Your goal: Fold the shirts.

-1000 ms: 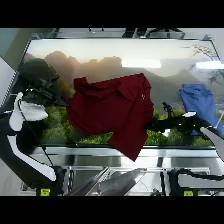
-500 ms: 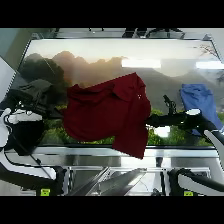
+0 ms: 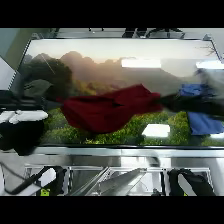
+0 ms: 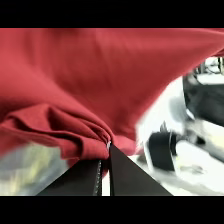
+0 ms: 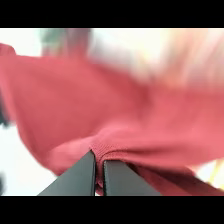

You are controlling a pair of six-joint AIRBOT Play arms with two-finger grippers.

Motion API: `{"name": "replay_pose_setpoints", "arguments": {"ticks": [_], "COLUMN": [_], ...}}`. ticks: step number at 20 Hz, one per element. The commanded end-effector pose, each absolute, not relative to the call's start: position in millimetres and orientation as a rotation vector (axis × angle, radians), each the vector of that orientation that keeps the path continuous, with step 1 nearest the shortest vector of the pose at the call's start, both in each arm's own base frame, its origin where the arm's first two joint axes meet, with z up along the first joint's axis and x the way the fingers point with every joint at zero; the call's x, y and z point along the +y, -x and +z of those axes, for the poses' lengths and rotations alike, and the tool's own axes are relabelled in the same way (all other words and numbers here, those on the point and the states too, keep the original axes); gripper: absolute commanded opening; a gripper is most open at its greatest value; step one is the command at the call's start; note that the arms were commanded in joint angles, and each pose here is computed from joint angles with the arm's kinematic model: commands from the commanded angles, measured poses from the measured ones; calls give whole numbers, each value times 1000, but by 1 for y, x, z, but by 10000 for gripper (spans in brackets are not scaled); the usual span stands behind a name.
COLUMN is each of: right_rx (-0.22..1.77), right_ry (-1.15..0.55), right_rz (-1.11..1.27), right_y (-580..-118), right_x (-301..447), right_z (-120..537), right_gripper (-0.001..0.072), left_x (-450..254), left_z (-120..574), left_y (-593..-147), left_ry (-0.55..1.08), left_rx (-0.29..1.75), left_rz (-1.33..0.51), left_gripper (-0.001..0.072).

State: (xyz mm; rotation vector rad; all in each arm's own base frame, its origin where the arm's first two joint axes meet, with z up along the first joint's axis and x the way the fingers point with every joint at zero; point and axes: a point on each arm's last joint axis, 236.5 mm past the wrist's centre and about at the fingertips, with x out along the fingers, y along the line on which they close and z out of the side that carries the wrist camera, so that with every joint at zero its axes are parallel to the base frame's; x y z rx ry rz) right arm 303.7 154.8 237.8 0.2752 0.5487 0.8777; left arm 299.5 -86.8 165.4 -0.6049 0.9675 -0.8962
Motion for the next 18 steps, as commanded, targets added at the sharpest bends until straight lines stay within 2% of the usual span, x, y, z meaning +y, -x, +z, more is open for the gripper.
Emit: {"name": "replay_pose_setpoints", "arguments": {"ticks": [1, 4, 6, 8, 12, 15, 18], "right_rx": [69, -159, -221, -178, 76, 288, 545], "right_ry": [26, 255, 316, 304, 136, -6, -118], "right_rz": [768, 606, 533, 530, 652, 753, 707], "right_y": [-233, -180, -168, -184, -264, -335, -410], "right_x": [147, 141, 136, 130, 112, 110, 99], "right_z": [424, 508, 531, 523, 456, 369, 246], "right_gripper": [17, 17, 16, 16, 16, 16, 16], "left_x": [-114, -119, -110, -107, -100, -114, -110], "left_z": [328, 435, 460, 456, 379, 279, 153], "left_y": [-260, -221, -207, -210, -262, -319, -382], "left_ry": [370, 94, -15, 5, 238, 431, 544], "left_rx": [553, 226, 172, 215, 490, 757, 1008], "left_rz": [-838, -642, -502, -501, -683, -805, -707], "left_gripper": [20, 20, 20, 20, 20, 20, 20]}}
